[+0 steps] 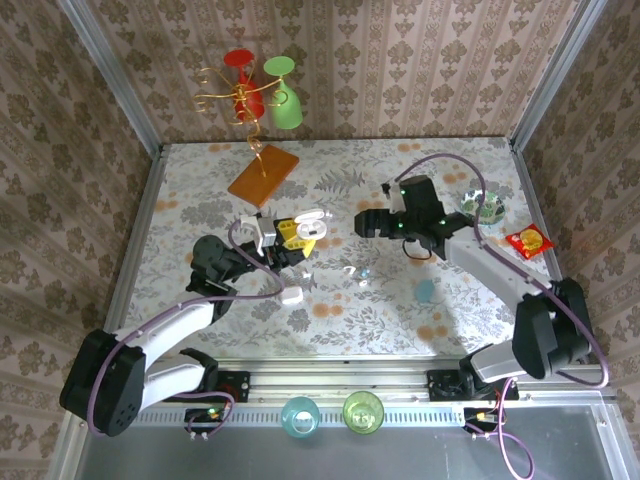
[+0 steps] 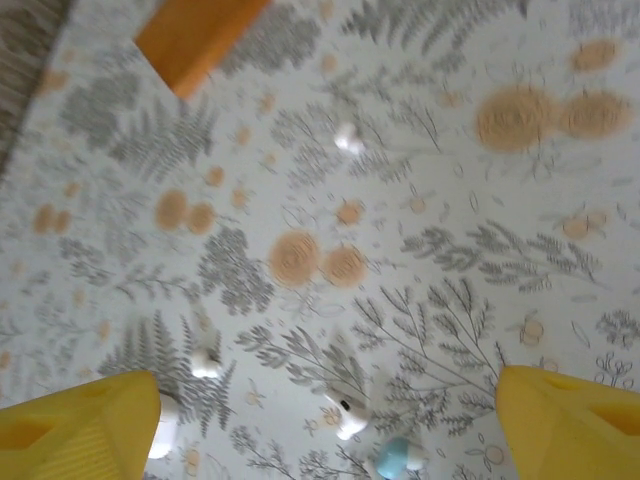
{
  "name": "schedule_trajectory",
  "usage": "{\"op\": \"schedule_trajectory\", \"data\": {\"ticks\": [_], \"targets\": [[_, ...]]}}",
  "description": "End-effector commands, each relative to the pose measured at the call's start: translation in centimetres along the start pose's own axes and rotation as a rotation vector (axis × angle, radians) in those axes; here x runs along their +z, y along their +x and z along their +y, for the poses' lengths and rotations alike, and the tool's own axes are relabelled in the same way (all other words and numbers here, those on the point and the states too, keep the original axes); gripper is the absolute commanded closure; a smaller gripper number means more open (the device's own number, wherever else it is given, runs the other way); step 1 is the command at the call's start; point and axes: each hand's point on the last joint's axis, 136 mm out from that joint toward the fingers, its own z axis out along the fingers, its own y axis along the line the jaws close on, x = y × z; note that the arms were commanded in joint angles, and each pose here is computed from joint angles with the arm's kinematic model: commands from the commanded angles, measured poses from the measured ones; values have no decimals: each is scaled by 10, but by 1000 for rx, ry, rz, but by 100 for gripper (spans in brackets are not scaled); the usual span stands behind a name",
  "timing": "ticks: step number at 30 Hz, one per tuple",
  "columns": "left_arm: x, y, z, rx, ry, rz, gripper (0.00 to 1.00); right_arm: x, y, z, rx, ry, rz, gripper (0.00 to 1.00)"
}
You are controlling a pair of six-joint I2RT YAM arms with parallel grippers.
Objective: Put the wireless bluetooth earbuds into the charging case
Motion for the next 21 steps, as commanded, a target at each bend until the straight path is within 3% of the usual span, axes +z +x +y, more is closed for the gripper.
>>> {"op": "schedule_trajectory", "data": {"ticks": [1,6,14,21], "targets": [[-4,-2,0,34,-7,-2,71,12,20,-10,19,78,96,16],[-4,-1,2,42,-18,6,71,41,31,-4,16,65,150,26],[-4,-1,1,33,-19,1,71,96,6,-2,-24,112,169,47],[-4,-1,0,34,-13,3,71,141,-12,-19,-78,275,207,52]]}}
